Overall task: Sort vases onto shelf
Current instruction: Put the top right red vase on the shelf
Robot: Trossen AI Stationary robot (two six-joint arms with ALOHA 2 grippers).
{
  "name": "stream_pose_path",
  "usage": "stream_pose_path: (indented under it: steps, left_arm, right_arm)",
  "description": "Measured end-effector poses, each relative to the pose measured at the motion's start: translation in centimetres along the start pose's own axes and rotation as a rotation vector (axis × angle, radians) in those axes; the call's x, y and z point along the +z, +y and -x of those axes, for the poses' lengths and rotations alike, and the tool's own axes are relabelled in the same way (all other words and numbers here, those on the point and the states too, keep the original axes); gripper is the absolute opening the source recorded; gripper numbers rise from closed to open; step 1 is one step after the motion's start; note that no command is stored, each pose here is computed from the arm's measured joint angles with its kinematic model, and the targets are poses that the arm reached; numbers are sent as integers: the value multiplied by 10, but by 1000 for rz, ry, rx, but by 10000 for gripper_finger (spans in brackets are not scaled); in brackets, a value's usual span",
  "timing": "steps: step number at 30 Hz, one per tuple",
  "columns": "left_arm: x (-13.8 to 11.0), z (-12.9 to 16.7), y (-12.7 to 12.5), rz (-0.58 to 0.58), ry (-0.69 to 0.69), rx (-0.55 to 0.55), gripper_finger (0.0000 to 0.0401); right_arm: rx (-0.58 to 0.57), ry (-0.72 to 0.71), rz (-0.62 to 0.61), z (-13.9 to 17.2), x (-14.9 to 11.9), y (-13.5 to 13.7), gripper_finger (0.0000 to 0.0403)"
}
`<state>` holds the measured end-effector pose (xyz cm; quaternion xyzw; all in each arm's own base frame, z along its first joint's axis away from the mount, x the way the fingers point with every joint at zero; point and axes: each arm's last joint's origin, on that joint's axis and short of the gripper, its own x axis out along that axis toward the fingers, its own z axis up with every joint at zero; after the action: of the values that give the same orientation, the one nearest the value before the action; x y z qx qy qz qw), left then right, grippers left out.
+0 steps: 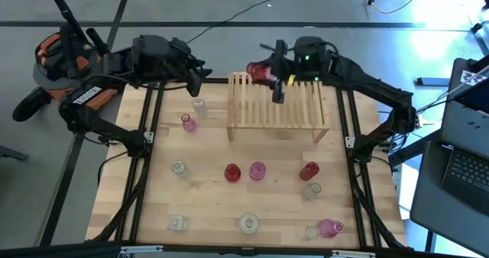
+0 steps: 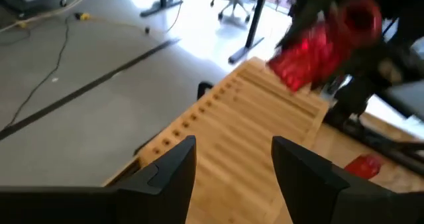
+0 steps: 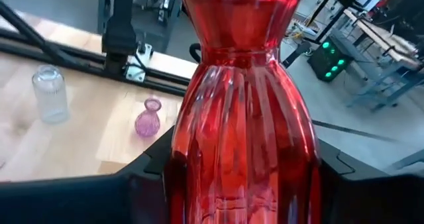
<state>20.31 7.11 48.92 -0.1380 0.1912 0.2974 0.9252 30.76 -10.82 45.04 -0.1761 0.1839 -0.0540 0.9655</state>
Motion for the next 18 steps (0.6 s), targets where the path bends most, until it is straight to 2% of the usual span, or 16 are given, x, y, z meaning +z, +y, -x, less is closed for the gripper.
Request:
stream_pose_path:
  steps: [5, 8, 13, 18]
  left_arm:
    - [-9, -7, 0, -19, 60, 33, 190]
    - [-16, -15, -2, -15, 94, 37, 190]
    - [-28, -25, -3, -26, 143, 47, 190]
    - [-31, -33, -4, -21, 128, 43, 190]
  right_arm:
    - [-35, -50, -106, 13, -32, -14, 184]
    - [-103, -172, -184, 27, -56, -14, 184]
    - [-249, -351, -310, 57, -107, 3, 184]
    - [-461, -369, -409, 84, -153, 29, 184]
